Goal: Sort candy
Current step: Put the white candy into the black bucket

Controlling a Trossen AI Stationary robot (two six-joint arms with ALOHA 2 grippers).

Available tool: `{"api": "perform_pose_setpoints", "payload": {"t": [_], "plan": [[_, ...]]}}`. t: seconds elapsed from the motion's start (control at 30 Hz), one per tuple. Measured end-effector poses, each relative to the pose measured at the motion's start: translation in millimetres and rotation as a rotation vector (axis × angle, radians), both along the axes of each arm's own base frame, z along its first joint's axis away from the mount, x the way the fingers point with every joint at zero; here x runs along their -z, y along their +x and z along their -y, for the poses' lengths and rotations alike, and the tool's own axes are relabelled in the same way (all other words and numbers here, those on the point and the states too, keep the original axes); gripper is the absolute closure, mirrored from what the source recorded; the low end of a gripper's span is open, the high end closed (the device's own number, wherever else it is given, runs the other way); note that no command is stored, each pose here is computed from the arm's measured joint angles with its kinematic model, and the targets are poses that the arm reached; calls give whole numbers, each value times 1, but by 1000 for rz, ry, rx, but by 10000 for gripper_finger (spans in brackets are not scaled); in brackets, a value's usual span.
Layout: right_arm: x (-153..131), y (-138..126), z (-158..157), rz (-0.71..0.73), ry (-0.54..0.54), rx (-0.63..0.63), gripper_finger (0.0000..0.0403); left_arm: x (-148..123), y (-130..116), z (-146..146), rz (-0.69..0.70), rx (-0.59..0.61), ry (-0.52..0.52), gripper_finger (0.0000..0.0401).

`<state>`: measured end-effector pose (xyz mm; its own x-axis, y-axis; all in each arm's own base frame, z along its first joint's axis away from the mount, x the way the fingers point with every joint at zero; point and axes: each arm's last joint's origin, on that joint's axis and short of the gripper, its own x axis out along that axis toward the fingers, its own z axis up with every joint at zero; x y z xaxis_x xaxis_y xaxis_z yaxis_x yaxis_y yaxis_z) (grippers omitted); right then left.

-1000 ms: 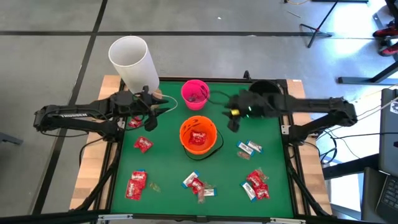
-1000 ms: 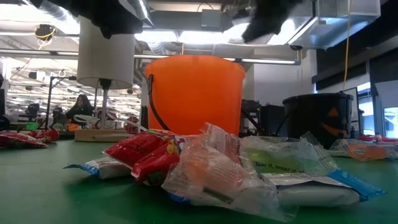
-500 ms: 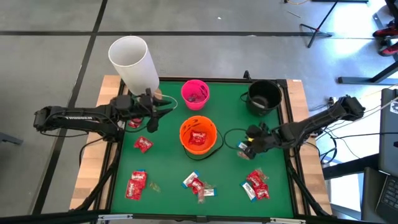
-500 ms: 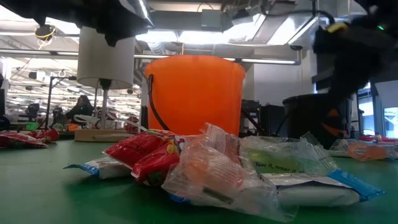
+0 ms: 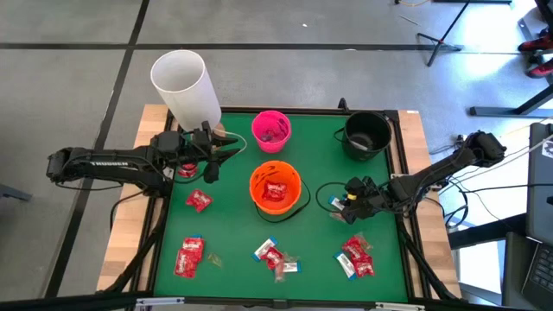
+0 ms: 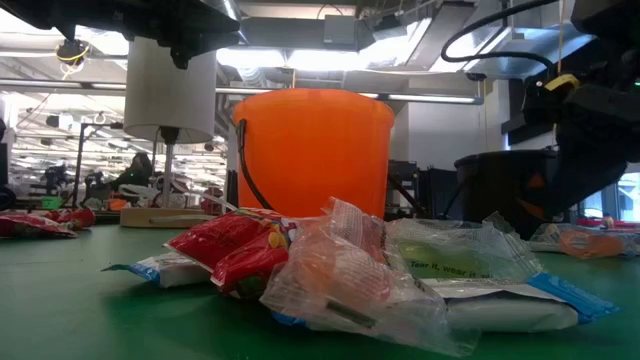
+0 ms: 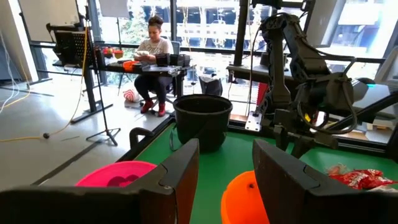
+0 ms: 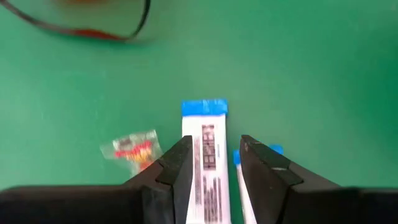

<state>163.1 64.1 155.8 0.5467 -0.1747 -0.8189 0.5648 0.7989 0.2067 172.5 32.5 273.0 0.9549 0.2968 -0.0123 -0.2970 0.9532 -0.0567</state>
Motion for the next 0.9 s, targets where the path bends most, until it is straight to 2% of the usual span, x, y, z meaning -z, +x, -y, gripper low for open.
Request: {"api": "perform_pose_setpoints", "payload": {"t": [0.2,0.57,0.73,0.9], "plan": [[1,2,0,13,-17,7,260,0,0,0,2,-1,-8,260],[23,14,-6,-57,-51,-4,153,-2,0,0,19,-9,-7,260],[34,17,-3,-119,-54,19,149,-2,0,0,20,-9,-7,260],[40,20,2,-172,-62,17,174,-2,0,0,20,-8,-9,260]]}}
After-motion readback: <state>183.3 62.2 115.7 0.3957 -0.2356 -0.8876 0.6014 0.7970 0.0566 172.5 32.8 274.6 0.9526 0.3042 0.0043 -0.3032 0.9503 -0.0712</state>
